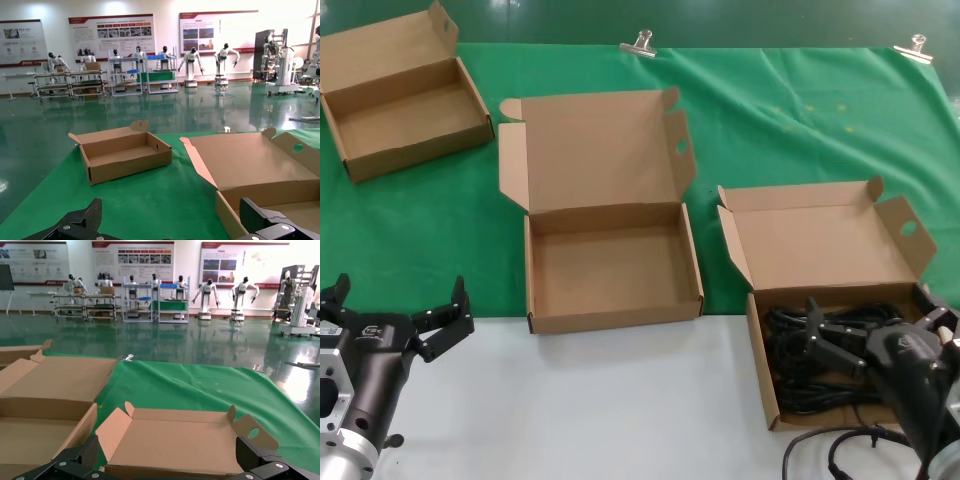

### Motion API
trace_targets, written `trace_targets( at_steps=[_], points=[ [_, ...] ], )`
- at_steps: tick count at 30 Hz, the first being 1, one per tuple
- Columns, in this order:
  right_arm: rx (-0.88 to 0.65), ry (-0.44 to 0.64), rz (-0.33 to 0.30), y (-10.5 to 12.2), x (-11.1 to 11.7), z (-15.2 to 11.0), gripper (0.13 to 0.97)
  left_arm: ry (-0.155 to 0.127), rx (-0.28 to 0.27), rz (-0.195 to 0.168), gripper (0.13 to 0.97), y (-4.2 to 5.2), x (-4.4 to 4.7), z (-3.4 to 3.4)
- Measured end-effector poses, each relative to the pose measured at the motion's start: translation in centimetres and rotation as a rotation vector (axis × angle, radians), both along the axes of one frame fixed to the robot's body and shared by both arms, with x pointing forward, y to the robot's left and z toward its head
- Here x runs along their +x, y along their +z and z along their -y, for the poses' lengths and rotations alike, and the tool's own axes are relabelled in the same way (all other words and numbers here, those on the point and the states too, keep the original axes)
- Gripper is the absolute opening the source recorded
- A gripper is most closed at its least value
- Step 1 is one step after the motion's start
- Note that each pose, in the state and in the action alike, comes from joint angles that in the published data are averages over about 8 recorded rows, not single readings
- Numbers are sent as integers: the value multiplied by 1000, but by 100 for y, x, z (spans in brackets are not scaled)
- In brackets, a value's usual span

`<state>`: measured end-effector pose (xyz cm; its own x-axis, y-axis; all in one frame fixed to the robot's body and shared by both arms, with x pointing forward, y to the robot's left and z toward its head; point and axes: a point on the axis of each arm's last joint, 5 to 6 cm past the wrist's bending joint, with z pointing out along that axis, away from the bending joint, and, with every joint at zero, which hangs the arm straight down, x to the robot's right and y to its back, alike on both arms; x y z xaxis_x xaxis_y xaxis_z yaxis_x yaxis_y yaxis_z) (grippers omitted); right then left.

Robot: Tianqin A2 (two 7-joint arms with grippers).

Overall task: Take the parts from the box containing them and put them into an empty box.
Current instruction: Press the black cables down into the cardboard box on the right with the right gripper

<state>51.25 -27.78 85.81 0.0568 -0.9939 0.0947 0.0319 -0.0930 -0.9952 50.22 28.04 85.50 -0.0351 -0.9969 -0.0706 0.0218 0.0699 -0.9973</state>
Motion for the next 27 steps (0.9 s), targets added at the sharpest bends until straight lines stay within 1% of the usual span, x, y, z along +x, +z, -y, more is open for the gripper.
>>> trace_targets(
  at_steps=[27],
  points=[
    [0, 0, 0, 0, 0, 0, 966, 0, 0, 0, 966, 0, 0, 0]
  ],
)
